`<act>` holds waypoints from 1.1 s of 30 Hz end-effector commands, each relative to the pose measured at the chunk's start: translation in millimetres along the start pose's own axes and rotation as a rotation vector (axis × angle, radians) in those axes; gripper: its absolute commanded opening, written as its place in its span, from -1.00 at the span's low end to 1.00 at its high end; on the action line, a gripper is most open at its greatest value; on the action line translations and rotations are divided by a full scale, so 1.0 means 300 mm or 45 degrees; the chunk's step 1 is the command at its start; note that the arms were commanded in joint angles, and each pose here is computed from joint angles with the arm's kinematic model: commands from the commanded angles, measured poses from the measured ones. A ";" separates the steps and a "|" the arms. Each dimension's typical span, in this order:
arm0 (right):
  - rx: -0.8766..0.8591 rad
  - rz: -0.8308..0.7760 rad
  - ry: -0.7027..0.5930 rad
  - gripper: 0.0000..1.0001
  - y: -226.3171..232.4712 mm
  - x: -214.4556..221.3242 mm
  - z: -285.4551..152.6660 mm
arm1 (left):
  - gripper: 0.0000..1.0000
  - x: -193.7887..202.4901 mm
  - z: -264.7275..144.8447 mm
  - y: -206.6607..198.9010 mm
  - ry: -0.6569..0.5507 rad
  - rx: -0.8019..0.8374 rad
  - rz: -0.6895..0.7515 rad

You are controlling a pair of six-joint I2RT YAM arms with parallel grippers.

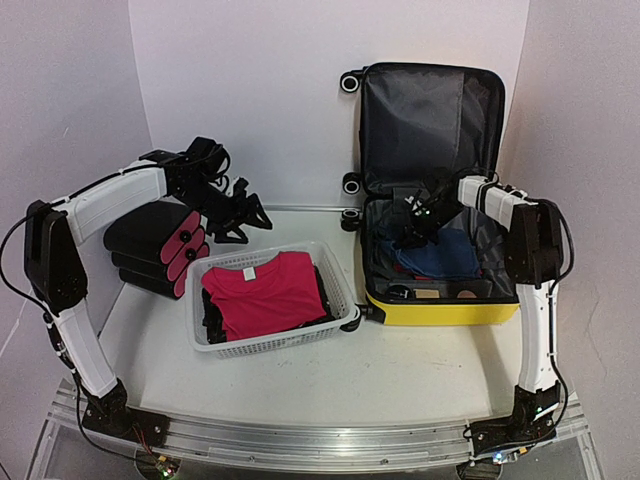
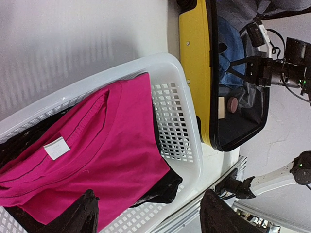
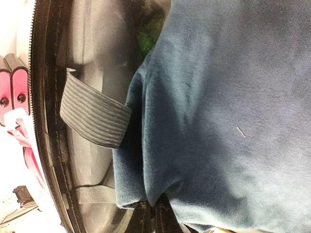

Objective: Open, take out, and arrange the luggage

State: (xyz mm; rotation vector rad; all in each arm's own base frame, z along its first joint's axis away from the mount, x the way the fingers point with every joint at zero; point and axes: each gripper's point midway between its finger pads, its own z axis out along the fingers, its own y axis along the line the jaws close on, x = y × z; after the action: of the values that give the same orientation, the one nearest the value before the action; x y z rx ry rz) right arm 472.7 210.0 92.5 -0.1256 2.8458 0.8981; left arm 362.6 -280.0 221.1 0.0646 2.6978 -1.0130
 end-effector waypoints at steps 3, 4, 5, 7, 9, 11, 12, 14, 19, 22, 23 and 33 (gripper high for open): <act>-0.056 -0.013 -0.127 -1.00 0.001 -0.045 -0.168 | 0.44 -0.034 -0.049 -0.079 -0.046 0.096 0.001; -0.061 0.003 -0.132 -1.00 -0.009 -0.046 -0.178 | 0.44 -0.034 -0.052 -0.082 -0.047 0.100 -0.002; -0.072 0.012 -0.132 -1.00 -0.013 -0.045 -0.185 | 0.44 -0.035 -0.051 -0.084 -0.045 0.103 -0.008; -0.091 0.005 -0.130 -1.00 -0.007 -0.045 -0.186 | 0.44 -0.034 -0.050 -0.092 -0.035 0.119 -0.024; -0.111 0.008 -0.125 -1.00 -0.001 -0.045 -0.184 | 0.44 -0.036 -0.046 -0.106 -0.019 0.144 -0.044; -0.114 0.024 -0.129 -1.00 -0.008 -0.049 -0.190 | 0.44 -0.038 -0.045 -0.123 -0.003 0.172 -0.063; -0.120 0.033 -0.135 -1.00 -0.012 -0.051 -0.198 | 0.44 -0.040 -0.046 -0.129 0.002 0.181 -0.076; -0.141 0.046 -0.152 -1.00 -0.009 -0.060 -0.216 | 0.44 -0.047 -0.047 -0.141 0.007 0.196 -0.107; -0.202 0.012 -0.176 -1.00 0.029 -0.065 -0.256 | 0.44 -0.063 -0.010 -0.162 0.065 0.241 -0.274; -0.240 0.012 -0.206 -1.00 0.056 -0.063 -0.285 | 0.44 -0.083 0.031 -0.209 0.099 0.299 -0.357; -0.244 0.011 -0.218 -1.00 0.062 -0.060 -0.298 | 0.44 -0.089 0.047 -0.226 0.110 0.313 -0.383; -0.256 0.001 -0.247 -1.00 0.051 -0.036 -0.327 | 0.45 -0.153 0.242 -0.330 0.187 0.455 -0.770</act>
State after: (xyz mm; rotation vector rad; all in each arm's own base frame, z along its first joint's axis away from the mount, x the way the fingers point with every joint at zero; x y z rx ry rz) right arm 467.1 163.4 156.2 0.0017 2.6634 1.0912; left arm 394.2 -370.7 216.0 -0.4890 2.7976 -1.4811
